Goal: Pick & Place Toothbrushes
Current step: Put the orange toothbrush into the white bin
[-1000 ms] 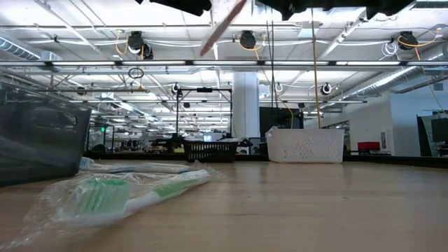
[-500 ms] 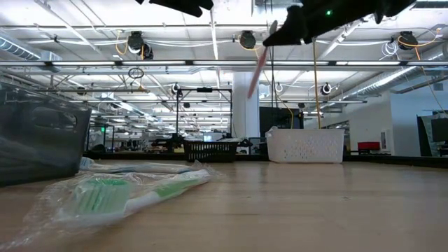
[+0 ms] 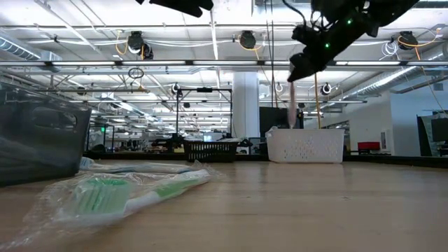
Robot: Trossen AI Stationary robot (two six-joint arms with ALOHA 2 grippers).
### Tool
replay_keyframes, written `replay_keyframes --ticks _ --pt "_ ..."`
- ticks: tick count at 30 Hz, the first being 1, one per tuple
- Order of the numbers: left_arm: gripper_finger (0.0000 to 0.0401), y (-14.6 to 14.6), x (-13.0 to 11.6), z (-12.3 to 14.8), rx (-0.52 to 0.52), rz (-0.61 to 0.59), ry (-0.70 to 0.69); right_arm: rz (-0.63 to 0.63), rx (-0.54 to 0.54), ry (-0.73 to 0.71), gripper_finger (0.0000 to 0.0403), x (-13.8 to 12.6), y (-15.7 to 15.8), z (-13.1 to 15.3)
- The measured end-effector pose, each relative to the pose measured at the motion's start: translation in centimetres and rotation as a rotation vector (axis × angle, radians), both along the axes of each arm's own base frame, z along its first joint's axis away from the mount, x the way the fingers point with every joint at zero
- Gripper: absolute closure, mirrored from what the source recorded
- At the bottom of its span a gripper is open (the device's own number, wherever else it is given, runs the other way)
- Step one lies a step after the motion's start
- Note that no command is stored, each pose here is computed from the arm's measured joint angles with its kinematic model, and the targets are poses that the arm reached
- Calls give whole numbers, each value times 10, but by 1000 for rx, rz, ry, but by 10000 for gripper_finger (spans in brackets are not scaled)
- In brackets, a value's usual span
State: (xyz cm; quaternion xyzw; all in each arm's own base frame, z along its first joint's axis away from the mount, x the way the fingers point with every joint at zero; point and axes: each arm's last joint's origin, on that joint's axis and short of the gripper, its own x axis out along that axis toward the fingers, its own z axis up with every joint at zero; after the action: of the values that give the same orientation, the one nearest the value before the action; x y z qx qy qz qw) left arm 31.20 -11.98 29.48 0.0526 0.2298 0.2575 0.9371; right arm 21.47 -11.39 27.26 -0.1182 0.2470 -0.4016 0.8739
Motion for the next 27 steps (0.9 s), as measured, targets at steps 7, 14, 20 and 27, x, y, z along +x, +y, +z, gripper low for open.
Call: replay_keyframes --ticks 7,14,20,27 --pt "212 2 1 0 0 6 0 -118 76 115 395 -16 -25 8" --pt "212 4 2 0 -3 16 -3 -139 217 246 395 -19 -45 2" --pt "212 4 2 0 -9 15 -4 -127 327 314 395 -17 -57 -10" --pt "212 4 2 0 -10 15 -4 -130 342 349 348 -14 -62 -19"
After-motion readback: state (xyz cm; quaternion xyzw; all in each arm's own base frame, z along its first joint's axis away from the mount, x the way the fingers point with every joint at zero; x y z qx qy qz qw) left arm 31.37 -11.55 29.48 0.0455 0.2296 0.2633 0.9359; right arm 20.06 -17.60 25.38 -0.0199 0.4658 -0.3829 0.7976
